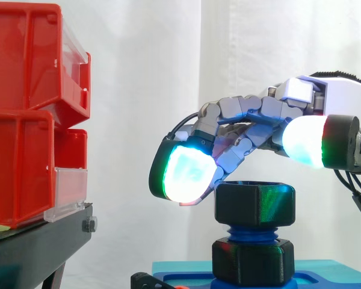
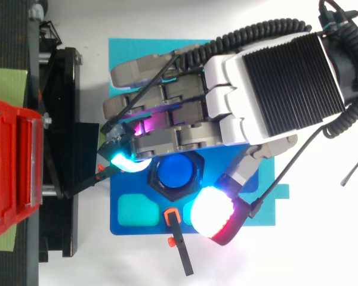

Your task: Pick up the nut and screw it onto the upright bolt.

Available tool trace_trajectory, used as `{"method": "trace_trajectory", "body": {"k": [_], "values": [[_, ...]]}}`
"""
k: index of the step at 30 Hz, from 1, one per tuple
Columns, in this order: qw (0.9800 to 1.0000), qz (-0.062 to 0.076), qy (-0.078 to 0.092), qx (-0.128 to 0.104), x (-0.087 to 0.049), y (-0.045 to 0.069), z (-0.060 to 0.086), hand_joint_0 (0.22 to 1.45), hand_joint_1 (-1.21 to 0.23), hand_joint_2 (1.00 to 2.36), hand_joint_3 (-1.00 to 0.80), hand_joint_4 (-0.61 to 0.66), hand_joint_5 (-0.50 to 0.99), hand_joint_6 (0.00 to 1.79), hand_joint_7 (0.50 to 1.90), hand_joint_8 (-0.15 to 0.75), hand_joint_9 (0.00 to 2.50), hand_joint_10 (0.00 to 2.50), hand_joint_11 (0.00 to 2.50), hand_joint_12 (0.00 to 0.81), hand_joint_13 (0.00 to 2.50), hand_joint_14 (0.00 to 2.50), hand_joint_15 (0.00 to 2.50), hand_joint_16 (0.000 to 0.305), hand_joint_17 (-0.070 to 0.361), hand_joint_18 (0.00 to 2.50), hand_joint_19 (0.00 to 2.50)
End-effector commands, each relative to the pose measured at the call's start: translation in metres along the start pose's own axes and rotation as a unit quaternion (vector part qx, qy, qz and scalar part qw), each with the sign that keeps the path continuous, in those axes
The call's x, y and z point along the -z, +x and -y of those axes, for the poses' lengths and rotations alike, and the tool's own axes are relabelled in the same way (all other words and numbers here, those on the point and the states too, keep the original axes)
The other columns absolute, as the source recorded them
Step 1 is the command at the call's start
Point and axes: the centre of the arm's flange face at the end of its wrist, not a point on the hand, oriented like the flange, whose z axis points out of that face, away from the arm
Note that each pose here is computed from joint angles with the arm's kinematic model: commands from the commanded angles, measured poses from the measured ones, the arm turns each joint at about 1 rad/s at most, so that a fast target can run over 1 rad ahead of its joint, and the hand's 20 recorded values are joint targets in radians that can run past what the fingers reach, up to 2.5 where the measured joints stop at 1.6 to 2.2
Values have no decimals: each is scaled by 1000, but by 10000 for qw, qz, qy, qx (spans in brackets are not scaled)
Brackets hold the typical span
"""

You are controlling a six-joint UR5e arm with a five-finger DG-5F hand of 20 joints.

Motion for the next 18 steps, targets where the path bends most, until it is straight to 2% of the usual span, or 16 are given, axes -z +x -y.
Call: {"method": "trace_trajectory", "body": {"k": [1, 10, 18], "values": [[10000, 16, 15, 1, 1, -1, 2, 495, -155, 1000, -500, 237, -43, 505, 1168, 226, 798, 0, 0, 230, 570, 0, 0, 24, 55, 290, 0], [10000, 23, 58, 20, 7, -3, 11, 505, -168, 1000, -500, 219, -29, 505, 1270, 233, 833, 0, 0, 223, 623, 0, 0, 24, 53, 344, 13], [10000, 58, 43, 49, 9, -4, 15, 515, -179, 1000, -500, 163, 3, 503, 1448, 243, 908, 0, 0, 211, 688, 0, 0, 22, 50, 439, 65]]}}
